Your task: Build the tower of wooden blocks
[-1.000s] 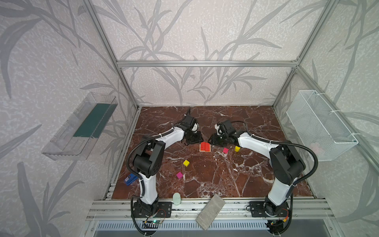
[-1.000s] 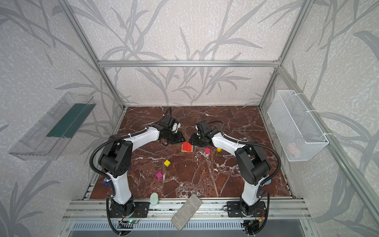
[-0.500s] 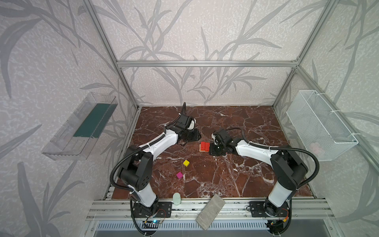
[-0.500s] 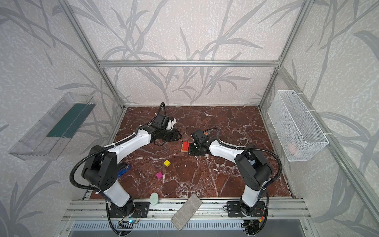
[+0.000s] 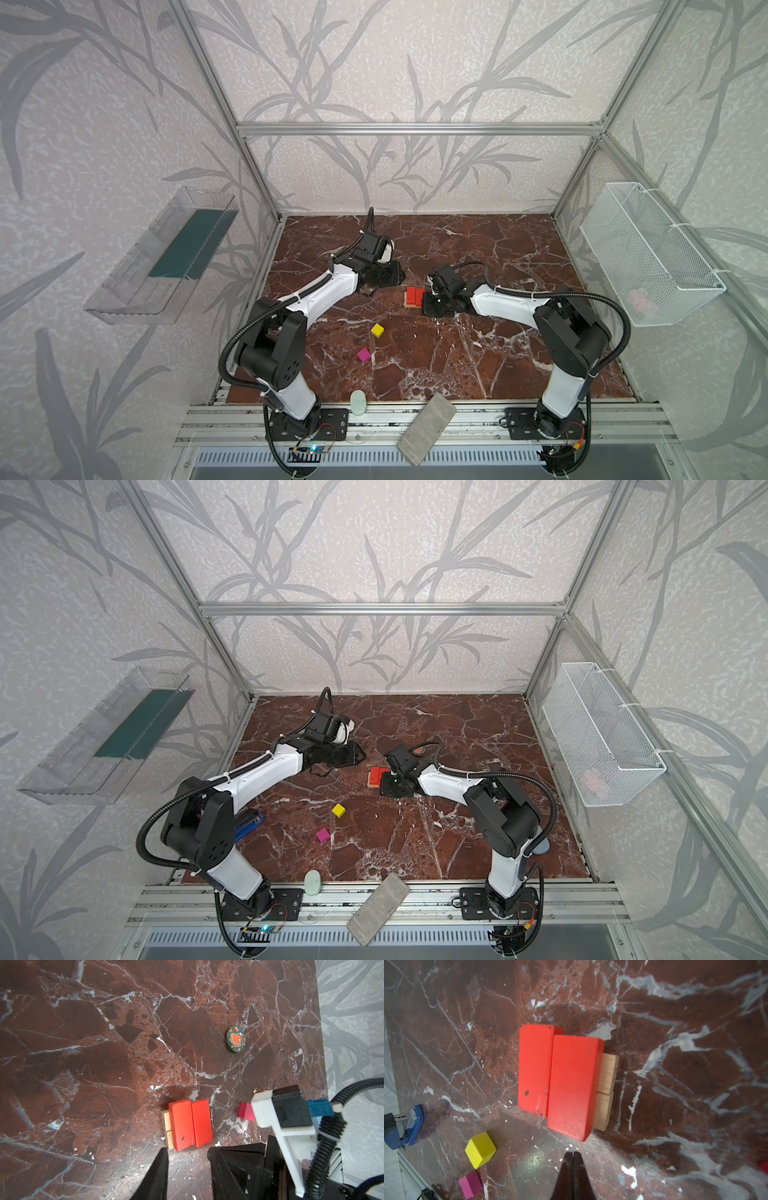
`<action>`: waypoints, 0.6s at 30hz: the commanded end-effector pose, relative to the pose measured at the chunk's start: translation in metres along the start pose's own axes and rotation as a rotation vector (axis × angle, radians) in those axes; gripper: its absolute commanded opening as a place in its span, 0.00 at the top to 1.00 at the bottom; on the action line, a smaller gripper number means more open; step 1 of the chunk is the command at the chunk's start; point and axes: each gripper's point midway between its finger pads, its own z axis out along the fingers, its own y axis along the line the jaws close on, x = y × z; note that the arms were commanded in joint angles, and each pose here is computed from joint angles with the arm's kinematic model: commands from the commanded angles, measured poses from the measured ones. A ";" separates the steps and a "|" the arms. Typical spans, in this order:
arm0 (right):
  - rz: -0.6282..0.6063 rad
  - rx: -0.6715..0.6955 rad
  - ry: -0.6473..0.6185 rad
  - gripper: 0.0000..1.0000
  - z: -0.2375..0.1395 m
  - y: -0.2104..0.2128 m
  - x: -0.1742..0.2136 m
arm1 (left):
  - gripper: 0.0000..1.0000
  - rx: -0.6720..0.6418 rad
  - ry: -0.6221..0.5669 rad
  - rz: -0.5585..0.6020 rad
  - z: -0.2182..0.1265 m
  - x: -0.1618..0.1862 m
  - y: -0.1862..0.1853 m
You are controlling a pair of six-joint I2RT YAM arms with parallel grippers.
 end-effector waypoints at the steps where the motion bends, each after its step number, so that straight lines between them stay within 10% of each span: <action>1: 0.005 0.009 -0.011 1.00 0.005 0.000 -0.004 | 0.66 -0.004 -0.034 -0.002 -0.009 -0.006 0.001; 18: 0.006 0.011 -0.011 1.00 0.010 0.002 -0.008 | 0.67 -0.002 -0.037 -0.005 -0.011 -0.006 0.002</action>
